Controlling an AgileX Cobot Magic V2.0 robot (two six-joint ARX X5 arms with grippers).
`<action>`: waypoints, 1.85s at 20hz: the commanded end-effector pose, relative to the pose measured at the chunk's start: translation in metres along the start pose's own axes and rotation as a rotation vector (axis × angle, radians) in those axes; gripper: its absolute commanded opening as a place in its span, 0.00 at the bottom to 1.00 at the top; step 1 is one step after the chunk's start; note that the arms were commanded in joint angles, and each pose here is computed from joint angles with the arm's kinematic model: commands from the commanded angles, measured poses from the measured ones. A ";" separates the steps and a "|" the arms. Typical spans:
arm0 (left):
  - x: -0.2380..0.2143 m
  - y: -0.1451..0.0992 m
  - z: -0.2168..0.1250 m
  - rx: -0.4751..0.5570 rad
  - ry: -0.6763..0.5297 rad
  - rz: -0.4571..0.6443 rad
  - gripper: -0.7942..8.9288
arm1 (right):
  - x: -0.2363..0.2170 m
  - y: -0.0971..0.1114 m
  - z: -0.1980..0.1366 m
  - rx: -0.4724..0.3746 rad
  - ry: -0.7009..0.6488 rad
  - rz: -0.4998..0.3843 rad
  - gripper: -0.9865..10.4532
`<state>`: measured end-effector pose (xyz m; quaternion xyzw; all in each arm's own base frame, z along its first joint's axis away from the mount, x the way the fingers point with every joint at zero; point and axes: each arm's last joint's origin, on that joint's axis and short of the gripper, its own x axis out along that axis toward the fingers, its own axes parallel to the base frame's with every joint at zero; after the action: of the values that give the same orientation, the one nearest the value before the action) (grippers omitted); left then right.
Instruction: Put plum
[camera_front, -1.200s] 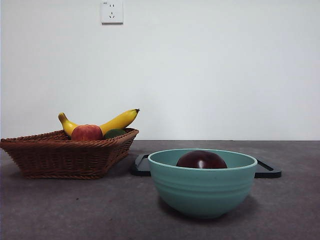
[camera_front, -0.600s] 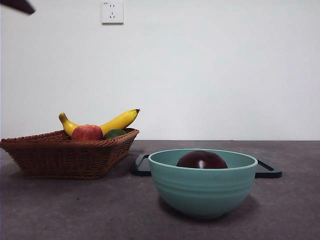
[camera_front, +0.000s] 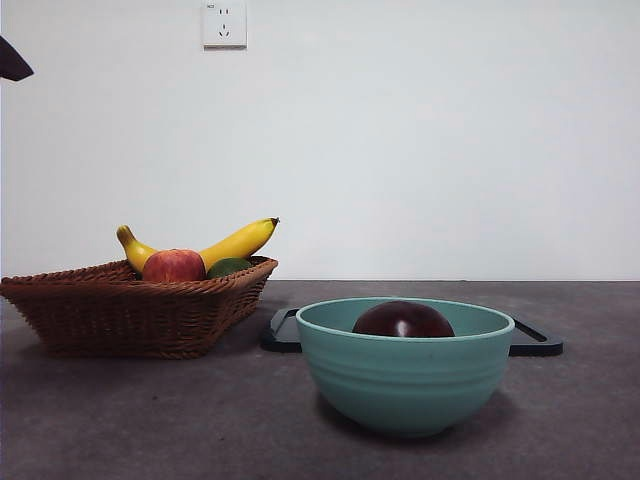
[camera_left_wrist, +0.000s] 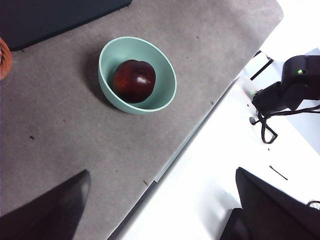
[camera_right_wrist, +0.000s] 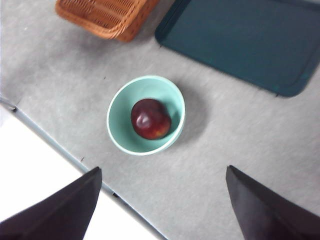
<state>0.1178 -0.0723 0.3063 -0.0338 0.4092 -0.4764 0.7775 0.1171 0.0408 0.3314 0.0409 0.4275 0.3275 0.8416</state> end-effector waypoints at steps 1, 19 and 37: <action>-0.001 -0.002 0.003 0.024 -0.009 -0.012 0.56 | 0.014 -0.005 -0.003 0.041 0.015 0.017 0.43; -0.001 -0.002 0.003 0.027 -0.009 -0.012 0.56 | 0.175 -0.022 0.009 0.023 0.217 -0.048 0.33; -0.001 -0.002 0.003 0.031 -0.009 -0.012 0.56 | 0.208 -0.017 0.010 -0.014 0.236 -0.079 0.09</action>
<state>0.1178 -0.0723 0.3063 -0.0325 0.4083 -0.4771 0.7775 0.2171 0.1466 0.1847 -0.0285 0.5265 0.2978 0.7958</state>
